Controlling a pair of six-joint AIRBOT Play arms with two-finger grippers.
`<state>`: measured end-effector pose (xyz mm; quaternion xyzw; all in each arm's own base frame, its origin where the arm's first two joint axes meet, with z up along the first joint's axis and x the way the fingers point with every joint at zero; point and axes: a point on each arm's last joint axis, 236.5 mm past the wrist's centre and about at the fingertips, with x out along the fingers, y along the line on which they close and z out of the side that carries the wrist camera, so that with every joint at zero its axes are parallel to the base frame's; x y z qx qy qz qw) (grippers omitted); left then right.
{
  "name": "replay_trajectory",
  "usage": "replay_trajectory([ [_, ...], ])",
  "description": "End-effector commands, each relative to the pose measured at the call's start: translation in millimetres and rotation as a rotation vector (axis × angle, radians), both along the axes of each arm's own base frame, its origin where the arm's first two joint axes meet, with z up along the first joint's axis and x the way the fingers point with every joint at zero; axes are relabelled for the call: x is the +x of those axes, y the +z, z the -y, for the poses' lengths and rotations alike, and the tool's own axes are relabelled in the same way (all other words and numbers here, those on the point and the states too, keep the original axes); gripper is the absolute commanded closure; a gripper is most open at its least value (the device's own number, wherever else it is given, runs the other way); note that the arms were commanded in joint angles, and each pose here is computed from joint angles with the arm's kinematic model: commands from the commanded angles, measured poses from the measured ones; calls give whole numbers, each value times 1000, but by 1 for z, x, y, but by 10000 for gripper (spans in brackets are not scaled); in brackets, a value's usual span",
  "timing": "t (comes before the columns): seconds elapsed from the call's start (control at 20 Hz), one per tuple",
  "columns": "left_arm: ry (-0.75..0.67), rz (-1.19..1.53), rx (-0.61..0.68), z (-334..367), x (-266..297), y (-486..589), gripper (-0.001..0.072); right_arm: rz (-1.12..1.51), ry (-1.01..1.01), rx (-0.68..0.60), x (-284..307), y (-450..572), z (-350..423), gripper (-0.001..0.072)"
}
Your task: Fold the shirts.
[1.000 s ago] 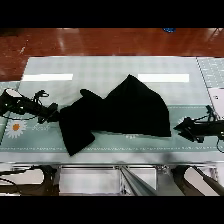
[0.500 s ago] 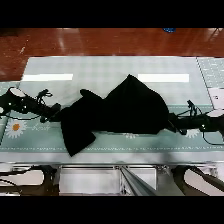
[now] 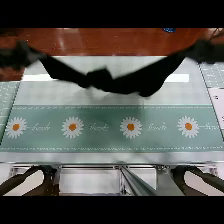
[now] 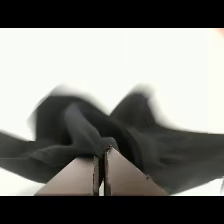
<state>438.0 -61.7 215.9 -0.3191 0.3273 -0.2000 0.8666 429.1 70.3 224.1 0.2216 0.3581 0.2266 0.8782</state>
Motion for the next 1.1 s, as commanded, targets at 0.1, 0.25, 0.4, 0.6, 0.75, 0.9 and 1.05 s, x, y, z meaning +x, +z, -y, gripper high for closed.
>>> replay_trajectory([
  [0.1, 141, 653, 74, -1, -87, 255, 685, 487, -61, -204, -54, 212, 6, 689],
  [0.25, 268, 776, 277, -19, -149, 290, 685, 645, -82, -295, -112, 258, 1, 690],
  [0.4, 414, 820, 494, -39, -209, 300, 685, 732, -96, -334, -173, 282, -9, 690],
  [0.6, 568, 824, 729, -53, -284, 298, 685, 728, -209, -395, -230, 285, 5, 689],
  [0.75, 645, 762, 793, -67, -312, 285, 685, 689, -318, -437, -256, 275, 25, 689],
  [0.9, 605, 758, 782, -69, -318, 280, 685, 582, -371, -469, -261, 244, 42, 690],
  [1.05, 501, 560, 731, -72, -285, 232, 684, 408, -295, -435, -237, 191, 36, 689],
])
